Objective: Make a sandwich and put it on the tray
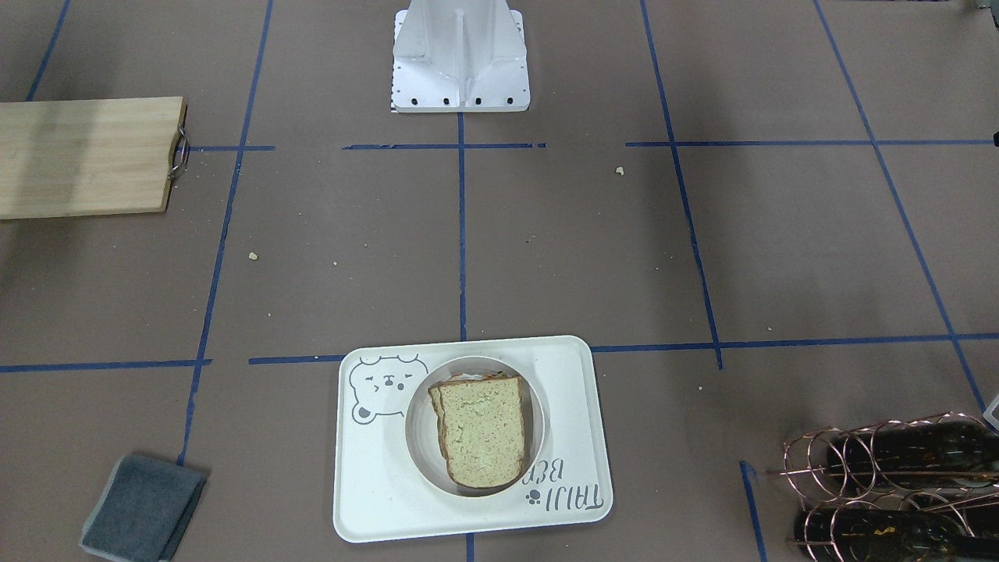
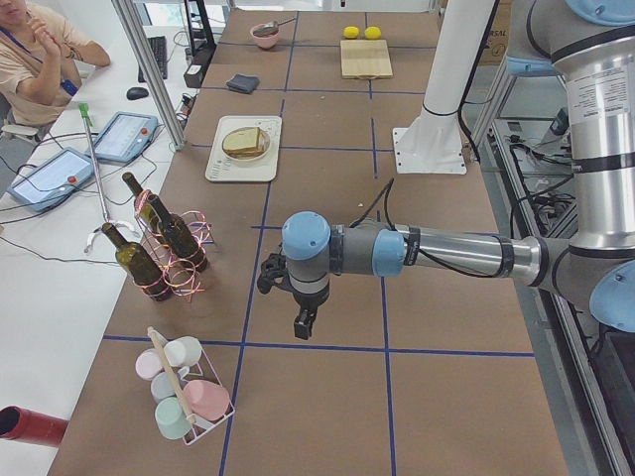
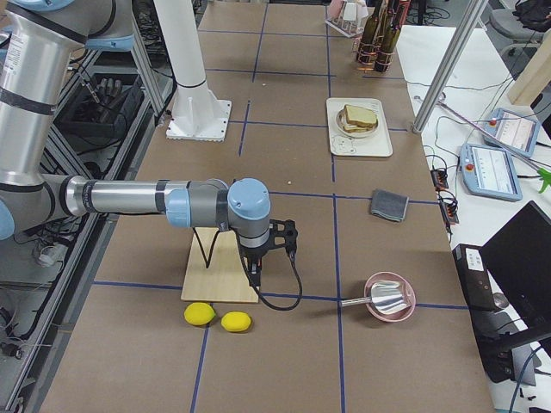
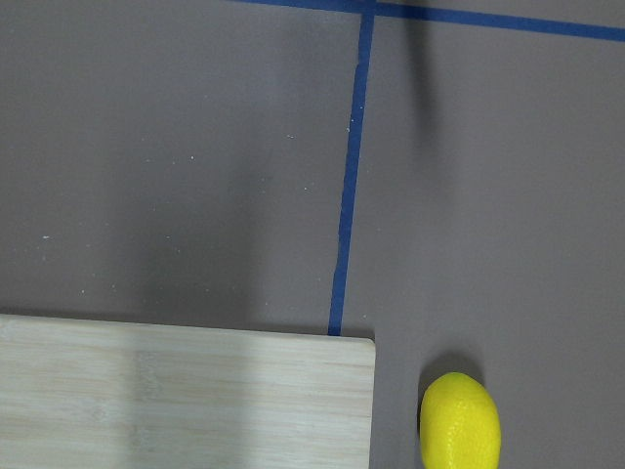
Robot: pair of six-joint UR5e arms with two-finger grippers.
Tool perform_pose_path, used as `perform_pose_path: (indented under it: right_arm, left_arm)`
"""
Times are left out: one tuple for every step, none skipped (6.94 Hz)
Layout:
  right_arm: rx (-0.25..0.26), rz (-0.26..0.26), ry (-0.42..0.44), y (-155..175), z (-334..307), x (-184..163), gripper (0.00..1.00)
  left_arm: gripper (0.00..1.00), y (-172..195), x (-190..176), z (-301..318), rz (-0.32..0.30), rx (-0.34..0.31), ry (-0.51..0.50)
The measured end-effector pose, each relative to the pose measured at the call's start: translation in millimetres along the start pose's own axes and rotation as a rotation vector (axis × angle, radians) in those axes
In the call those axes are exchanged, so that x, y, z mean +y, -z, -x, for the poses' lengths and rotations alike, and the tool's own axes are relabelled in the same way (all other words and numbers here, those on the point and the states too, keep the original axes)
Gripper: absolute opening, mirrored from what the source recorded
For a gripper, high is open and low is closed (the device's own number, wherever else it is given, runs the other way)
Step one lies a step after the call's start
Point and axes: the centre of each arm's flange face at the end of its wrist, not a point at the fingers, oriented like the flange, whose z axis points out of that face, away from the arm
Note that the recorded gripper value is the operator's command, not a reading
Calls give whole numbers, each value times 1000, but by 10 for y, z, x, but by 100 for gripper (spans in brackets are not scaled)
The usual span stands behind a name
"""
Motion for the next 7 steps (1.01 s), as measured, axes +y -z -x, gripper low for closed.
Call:
perform_pose_path:
  right_arm:
    - [0, 0, -1, -2, -4, 3, 100]
    - [0, 2, -2, -6, -7, 12, 100]
    - [1, 4, -3, -13, -14, 26, 100]
    - [1, 5, -5, -17, -20, 39, 100]
    - [2, 7, -6, -21, -25, 47, 100]
    - [3, 8, -7, -25, -27, 52, 100]
    - [3, 8, -7, -27, -29, 56, 100]
  left_arm:
    - [100, 22, 3, 7, -4, -1, -6]
    - [100, 67, -30, -14, -14, -4, -16]
    - [100, 92, -46, -27, -20, -6, -23]
    - [100, 97, -47, -29, -21, -6, -24]
    - [100, 102, -41, -27, -22, -7, -23]
    - [100, 108, -41, -26, -24, -7, -23]
    - [100, 115, -50, -28, -26, -8, -24]
